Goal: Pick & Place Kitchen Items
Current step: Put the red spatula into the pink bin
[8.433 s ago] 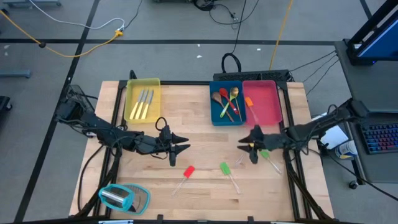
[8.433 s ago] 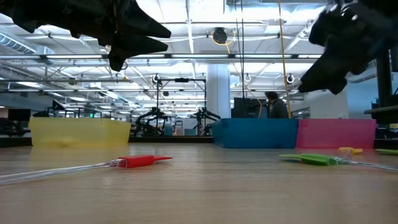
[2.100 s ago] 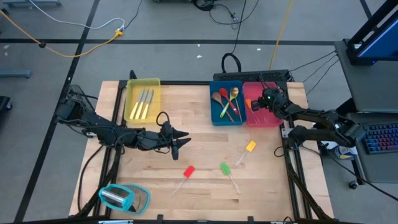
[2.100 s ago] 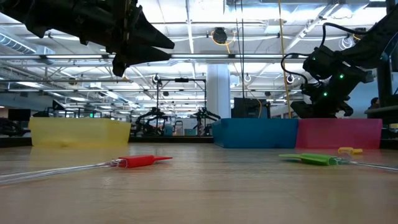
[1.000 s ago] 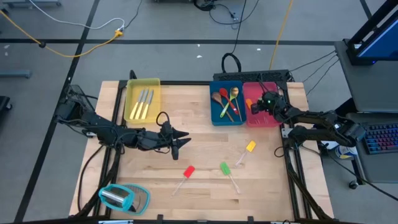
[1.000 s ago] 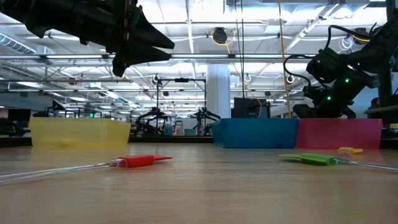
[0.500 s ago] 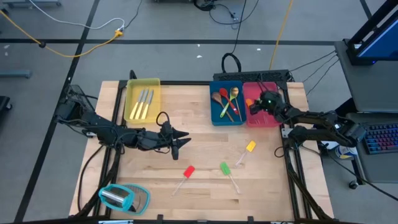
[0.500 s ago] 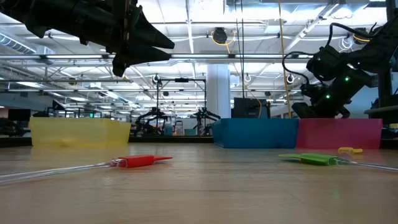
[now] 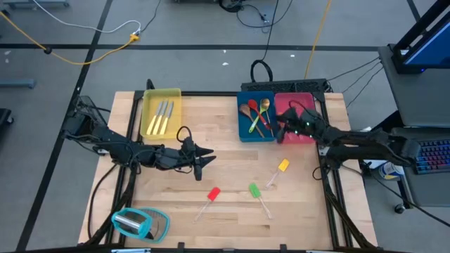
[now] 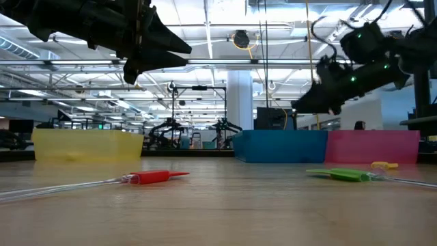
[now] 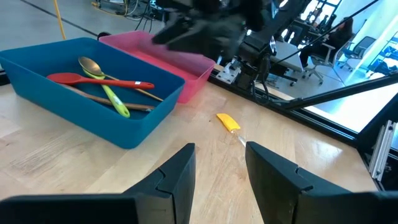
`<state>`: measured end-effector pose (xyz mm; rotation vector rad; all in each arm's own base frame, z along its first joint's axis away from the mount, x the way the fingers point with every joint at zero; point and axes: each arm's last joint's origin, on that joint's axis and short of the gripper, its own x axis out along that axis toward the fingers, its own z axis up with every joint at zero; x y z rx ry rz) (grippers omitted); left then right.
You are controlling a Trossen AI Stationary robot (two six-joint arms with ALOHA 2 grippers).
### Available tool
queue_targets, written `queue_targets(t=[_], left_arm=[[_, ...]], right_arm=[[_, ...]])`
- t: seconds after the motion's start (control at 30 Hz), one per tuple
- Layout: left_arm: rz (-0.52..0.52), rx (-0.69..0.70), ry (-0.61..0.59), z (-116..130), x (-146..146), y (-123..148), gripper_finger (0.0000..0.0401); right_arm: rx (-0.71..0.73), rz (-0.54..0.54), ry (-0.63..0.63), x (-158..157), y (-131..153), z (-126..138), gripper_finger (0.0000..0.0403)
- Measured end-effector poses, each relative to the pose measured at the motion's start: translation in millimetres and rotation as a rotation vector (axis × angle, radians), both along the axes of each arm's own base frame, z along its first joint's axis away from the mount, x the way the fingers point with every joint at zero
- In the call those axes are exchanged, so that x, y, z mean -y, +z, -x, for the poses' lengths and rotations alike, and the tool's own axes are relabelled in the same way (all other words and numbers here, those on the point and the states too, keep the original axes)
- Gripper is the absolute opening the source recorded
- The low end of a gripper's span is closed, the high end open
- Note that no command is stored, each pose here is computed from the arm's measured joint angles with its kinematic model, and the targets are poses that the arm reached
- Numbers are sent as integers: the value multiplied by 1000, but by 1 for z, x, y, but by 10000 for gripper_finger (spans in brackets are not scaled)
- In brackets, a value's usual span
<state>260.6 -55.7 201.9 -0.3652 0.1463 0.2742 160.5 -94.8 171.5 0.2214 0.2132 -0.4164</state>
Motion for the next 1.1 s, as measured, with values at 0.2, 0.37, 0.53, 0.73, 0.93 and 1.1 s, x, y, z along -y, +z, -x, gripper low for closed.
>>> queue_targets(t=[0.2,0.37,0.53,0.73,0.93,1.1], left_arm=[[4,18,2,0,0,2,145],[10,59,44,-2,-5,6,145],[37,96,132,-3,-15,8,145],[122,84,14,-6,-20,6,145],[195,186,-167,-10,-4,23,145],[1,235,-367,-35,41,66,145]], right_arm=[[193,0,219,-40,27,-6,191],[247,-73,408,-75,34,-9,190],[177,-98,462,-104,25,-14,189],[32,-71,429,-124,7,-17,189],[-28,-38,468,-131,-2,-21,187],[-38,-36,467,-132,-6,-24,186]])
